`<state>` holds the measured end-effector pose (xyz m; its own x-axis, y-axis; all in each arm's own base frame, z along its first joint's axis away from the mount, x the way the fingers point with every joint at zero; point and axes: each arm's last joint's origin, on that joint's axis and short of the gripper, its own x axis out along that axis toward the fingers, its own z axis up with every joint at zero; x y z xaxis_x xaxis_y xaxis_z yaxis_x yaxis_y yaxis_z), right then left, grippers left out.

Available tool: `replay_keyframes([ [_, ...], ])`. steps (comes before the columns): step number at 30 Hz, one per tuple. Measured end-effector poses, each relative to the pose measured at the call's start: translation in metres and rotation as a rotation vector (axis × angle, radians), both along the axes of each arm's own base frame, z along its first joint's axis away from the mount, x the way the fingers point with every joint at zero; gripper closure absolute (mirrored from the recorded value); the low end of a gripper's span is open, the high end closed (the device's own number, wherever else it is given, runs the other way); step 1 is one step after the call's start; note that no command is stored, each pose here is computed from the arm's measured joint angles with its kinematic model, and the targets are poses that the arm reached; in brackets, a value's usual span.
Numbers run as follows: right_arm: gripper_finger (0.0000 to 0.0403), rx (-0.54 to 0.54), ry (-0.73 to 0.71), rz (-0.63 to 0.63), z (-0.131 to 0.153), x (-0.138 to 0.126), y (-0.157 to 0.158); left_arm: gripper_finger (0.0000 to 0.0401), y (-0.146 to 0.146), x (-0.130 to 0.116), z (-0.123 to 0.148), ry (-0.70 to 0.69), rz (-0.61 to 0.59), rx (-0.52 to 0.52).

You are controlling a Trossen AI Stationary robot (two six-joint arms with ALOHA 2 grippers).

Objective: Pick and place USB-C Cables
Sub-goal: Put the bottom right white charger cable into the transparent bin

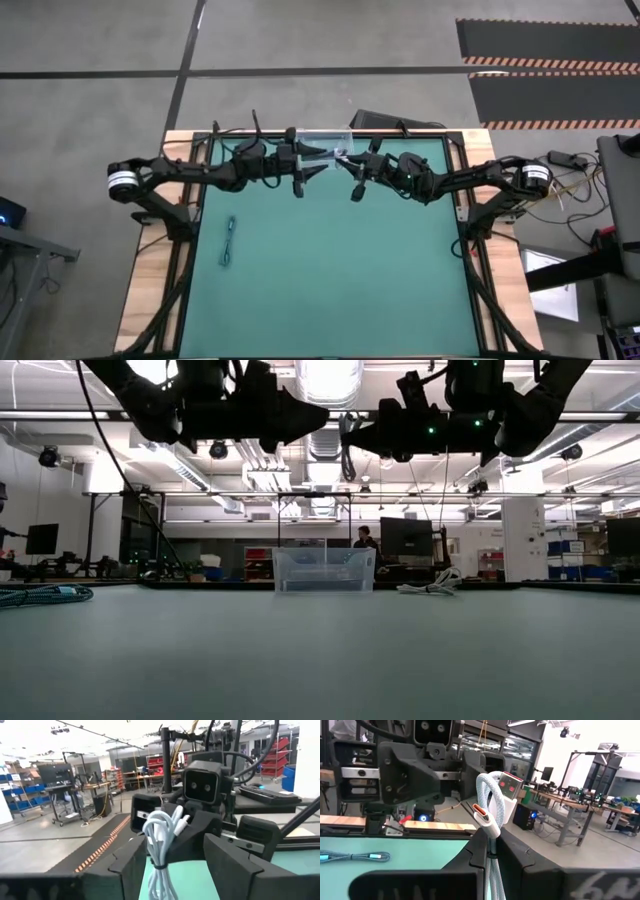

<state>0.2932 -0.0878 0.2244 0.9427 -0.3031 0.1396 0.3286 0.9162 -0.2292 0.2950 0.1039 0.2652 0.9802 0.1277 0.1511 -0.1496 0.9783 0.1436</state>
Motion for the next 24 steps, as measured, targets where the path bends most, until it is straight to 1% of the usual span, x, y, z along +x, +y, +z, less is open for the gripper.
replay_keyframes([
  [5,0.0385,-0.002,-0.001,0.000,0.0001,0.0000,0.0000,0.0218,0.0033,-0.0015,0.0022,-0.026,0.012,0.010],
  [24,0.0385,-0.002,0.003,0.004,-0.0001,0.0001,0.0001,0.0218,0.0041,0.0008,0.0072,-0.044,0.004,0.019],
])
